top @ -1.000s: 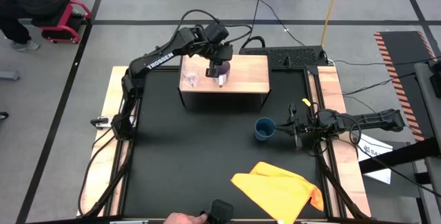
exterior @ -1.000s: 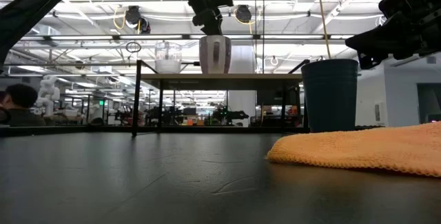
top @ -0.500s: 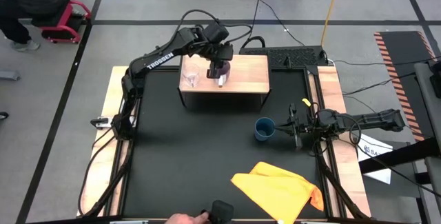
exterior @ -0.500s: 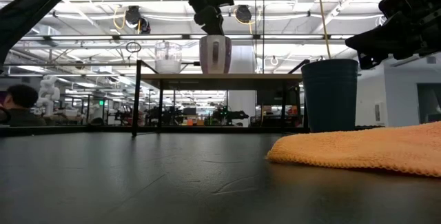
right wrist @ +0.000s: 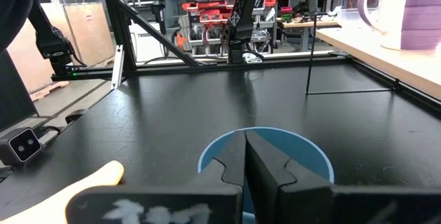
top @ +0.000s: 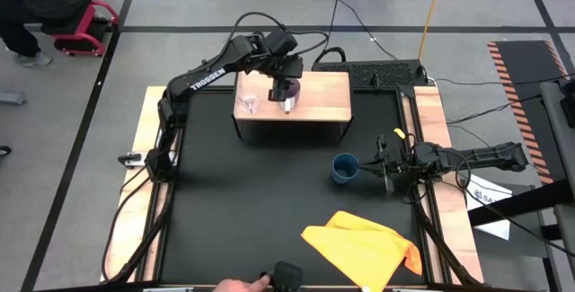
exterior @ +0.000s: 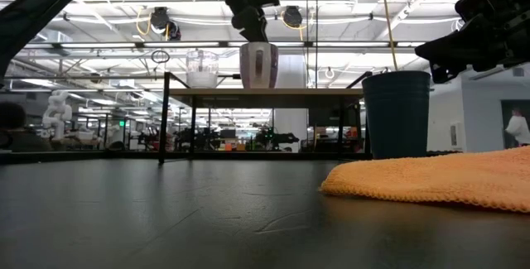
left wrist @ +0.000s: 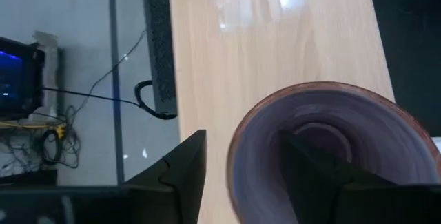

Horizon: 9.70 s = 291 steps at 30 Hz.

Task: Stack small to large cups/mugs on shelf
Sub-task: Put the dark blue cup on the shelf

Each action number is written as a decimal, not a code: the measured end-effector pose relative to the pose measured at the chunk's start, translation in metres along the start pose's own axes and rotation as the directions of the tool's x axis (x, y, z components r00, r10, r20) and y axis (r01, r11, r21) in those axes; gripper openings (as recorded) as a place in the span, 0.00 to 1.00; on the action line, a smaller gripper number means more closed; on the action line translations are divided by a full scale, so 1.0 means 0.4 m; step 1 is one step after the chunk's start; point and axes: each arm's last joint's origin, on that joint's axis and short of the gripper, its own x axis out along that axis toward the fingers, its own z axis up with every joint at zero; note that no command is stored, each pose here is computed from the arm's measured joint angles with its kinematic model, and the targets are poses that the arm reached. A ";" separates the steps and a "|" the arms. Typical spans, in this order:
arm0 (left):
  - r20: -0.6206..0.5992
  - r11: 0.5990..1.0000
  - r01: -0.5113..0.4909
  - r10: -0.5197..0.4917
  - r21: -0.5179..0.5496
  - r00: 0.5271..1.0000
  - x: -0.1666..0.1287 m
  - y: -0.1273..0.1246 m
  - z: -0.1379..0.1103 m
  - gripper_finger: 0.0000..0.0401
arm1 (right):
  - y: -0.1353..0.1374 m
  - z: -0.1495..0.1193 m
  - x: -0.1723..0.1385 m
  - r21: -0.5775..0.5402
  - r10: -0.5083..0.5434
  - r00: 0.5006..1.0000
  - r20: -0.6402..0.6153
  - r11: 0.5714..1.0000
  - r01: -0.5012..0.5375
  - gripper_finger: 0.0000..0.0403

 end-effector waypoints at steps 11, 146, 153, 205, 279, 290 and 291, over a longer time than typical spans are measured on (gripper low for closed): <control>0.074 0.998 -0.065 0.065 -0.011 0.995 -0.116 0.000 0.006 0.44 | 0.000 -0.003 0.002 0.002 -0.001 1.000 -0.012 1.000 0.001 0.00; 0.764 0.900 0.229 0.154 -0.370 0.627 -0.244 -0.579 -0.479 0.00 | 0.000 -0.008 0.005 0.023 0.007 0.999 -0.038 1.000 -0.006 0.00; 0.727 0.897 0.139 0.241 -0.420 0.643 -0.176 -0.611 -0.537 0.00 | 0.000 -0.008 0.005 0.024 0.007 0.999 -0.038 1.000 -0.006 0.00; 0.843 0.926 0.377 -0.183 -0.025 0.506 -0.082 -0.759 -0.651 0.00 | 0.000 -0.009 0.005 0.023 0.006 0.999 -0.037 1.000 -0.005 0.00; 0.796 0.923 0.376 -0.166 -0.082 0.581 -0.067 -0.763 -0.661 0.01 | 0.037 0.348 0.150 -0.077 -0.035 0.700 -0.713 0.997 -0.028 0.22; 0.796 0.923 0.376 -0.166 -0.082 0.582 -0.067 -0.763 -0.661 0.01 | 0.035 0.304 0.192 -0.094 -0.046 0.592 -0.805 0.994 -0.051 0.48; 0.796 0.923 0.375 -0.166 -0.081 0.582 -0.067 -0.763 -0.661 0.01 | 0.035 0.304 0.193 -0.094 -0.045 0.595 -0.802 0.994 -0.051 0.50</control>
